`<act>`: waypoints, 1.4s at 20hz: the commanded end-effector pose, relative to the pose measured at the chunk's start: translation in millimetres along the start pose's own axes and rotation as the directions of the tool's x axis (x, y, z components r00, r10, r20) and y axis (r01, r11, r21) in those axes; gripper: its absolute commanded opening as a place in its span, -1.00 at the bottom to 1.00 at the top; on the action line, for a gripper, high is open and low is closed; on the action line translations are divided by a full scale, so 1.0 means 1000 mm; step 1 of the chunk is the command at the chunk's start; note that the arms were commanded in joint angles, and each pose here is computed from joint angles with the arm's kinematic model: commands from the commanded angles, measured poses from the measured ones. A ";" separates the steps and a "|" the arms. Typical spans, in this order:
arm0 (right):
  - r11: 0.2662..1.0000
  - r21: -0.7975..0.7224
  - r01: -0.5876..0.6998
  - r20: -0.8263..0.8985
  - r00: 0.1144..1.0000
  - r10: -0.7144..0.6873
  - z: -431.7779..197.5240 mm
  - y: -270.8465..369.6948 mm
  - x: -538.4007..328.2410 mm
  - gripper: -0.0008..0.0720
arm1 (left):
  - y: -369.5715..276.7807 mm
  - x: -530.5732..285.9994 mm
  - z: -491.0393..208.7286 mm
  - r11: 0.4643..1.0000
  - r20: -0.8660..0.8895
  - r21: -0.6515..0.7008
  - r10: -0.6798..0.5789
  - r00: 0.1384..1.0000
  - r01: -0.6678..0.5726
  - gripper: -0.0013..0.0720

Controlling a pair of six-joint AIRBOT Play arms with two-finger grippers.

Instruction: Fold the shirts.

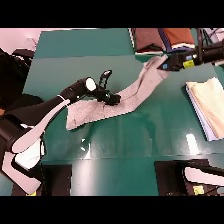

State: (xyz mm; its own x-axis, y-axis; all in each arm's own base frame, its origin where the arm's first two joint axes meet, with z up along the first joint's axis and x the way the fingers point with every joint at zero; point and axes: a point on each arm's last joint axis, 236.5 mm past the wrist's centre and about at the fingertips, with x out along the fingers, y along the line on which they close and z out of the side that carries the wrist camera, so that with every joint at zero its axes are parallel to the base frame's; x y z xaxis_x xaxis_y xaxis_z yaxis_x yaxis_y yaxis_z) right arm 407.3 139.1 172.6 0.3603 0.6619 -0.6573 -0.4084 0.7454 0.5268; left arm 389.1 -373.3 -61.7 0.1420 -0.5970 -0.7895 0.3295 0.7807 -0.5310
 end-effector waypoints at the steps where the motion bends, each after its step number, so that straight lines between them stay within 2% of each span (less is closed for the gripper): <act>1: 0.995 -0.084 -0.050 0.025 0.998 0.052 0.016 0.057 -0.001 -0.95 | 0.000 0.006 -0.002 1.000 -0.013 0.002 0.000 1.000 0.000 -0.91; 6: 0.985 -0.140 -0.096 0.023 0.995 0.101 0.019 0.099 0.005 -0.95 | -0.004 -0.008 0.006 1.000 -0.023 0.026 -0.003 1.000 0.003 -0.91; 9: 0.975 -0.178 -0.136 -0.010 0.991 0.136 0.014 0.122 0.017 -0.95 | 0.010 -0.066 0.043 0.998 0.072 0.047 0.045 0.996 -0.049 -0.91; 11: 0.961 -0.212 -0.180 -0.052 0.984 0.173 0.006 0.146 0.034 -0.95 | 0.031 -0.132 0.070 0.993 0.173 0.040 0.100 0.980 -0.108 -0.91; 14: 0.913 -0.251 -0.322 -0.135 0.945 0.297 -0.013 0.211 0.078 -0.94 | 0.069 -0.264 0.096 0.968 0.380 0.005 0.229 0.896 -0.250 -0.91; 17: 0.842 -0.311 -0.440 -0.229 0.895 0.383 -0.050 0.282 0.145 -0.94 | 0.090 -0.391 0.094 0.917 0.569 -0.069 0.359 0.740 -0.392 -0.91; 18: 0.812 -0.343 -0.472 -0.259 0.879 0.401 -0.066 0.304 0.167 -0.78 | 0.092 -0.421 0.088 0.903 0.607 -0.094 0.385 0.695 -0.418 -0.91; 19: 0.777 -0.388 -0.496 -0.282 0.867 0.412 -0.080 0.323 0.187 -0.23 | 0.091 -0.445 0.081 0.895 0.635 -0.117 0.402 0.660 -0.431 -0.91; 20: 0.763 -0.405 -0.504 -0.290 0.862 0.415 -0.087 0.335 0.201 0.02 | 0.090 -0.462 0.074 0.889 0.652 -0.134 0.412 0.637 -0.438 -0.91; 22: 0.770 -0.447 -0.455 -0.304 0.887 0.348 -0.089 0.328 0.216 0.02 | 0.088 -0.478 0.064 0.882 0.661 -0.146 0.424 0.619 -0.447 -0.91; 24: 0.814 -0.467 -0.346 -0.309 0.926 0.216 -0.083 0.284 0.220 0.01 | 0.084 -0.476 0.059 0.884 0.650 -0.137 0.421 0.633 -0.448 -0.91; 26: 0.868 -0.435 -0.239 -0.304 0.947 0.109 -0.077 0.227 0.215 0.02 | 0.078 -0.467 0.058 0.889 0.642 -0.115 0.407 0.650 -0.443 -0.91; 28: 0.931 -0.341 -0.133 -0.295 0.955 0.028 -0.071 0.161 0.203 0.02 | 0.066 -0.459 0.061 0.897 0.644 -0.081 0.380 0.664 -0.434 -0.91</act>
State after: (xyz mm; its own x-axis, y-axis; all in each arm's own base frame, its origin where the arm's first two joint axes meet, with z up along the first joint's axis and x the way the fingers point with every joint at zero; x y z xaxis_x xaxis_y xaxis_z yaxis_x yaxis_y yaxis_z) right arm 326.7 445.3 118.1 0.0255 0.7217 -0.6917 -0.7912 0.4375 0.4272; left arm 408.4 -50.6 280.9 0.8219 -0.2048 -0.5315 0.1341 0.9765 -0.1688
